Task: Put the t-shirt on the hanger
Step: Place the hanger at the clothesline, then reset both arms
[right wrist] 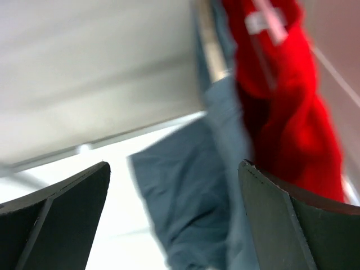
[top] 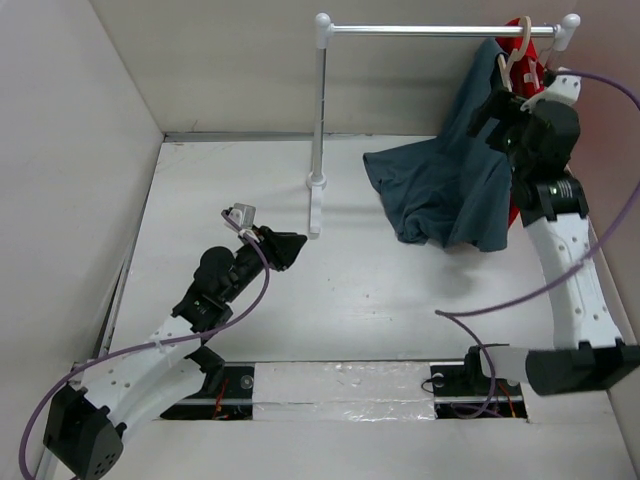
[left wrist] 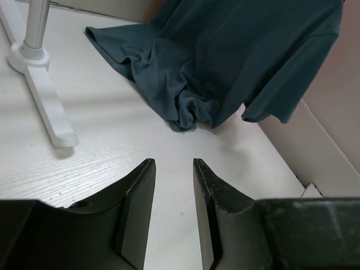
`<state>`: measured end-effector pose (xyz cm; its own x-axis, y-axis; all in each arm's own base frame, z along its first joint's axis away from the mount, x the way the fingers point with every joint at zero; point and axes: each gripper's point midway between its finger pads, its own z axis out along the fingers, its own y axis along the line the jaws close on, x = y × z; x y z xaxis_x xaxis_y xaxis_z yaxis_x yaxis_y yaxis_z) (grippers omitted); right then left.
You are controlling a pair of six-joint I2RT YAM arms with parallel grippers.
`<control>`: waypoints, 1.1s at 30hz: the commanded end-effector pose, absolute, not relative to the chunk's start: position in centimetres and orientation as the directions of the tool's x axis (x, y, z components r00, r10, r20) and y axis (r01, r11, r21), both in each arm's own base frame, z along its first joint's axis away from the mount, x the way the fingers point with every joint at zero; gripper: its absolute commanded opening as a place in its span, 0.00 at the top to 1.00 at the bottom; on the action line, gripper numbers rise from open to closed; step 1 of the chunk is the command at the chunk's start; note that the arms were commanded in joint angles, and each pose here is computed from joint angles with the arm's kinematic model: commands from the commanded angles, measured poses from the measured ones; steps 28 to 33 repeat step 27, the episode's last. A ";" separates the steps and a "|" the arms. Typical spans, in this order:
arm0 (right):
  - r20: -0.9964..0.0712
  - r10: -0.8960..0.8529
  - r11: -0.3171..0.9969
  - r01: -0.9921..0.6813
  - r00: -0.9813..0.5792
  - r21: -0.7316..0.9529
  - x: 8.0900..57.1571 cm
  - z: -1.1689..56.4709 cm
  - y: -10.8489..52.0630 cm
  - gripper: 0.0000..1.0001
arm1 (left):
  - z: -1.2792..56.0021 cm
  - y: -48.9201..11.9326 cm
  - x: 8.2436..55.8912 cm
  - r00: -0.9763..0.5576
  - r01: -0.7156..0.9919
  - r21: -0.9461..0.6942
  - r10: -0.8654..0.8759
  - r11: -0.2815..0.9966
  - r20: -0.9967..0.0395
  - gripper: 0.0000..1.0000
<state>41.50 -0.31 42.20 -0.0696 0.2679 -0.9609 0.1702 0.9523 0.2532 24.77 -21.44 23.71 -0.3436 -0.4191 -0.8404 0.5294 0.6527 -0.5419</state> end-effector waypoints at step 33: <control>-0.876 0.469 0.611 -0.675 -0.112 0.414 15.7 34.3 14.9 0.00 | 28.3 -13.9 20.5 -0.100 0.485 -0.658 -0.711 0.576 -0.696 0.52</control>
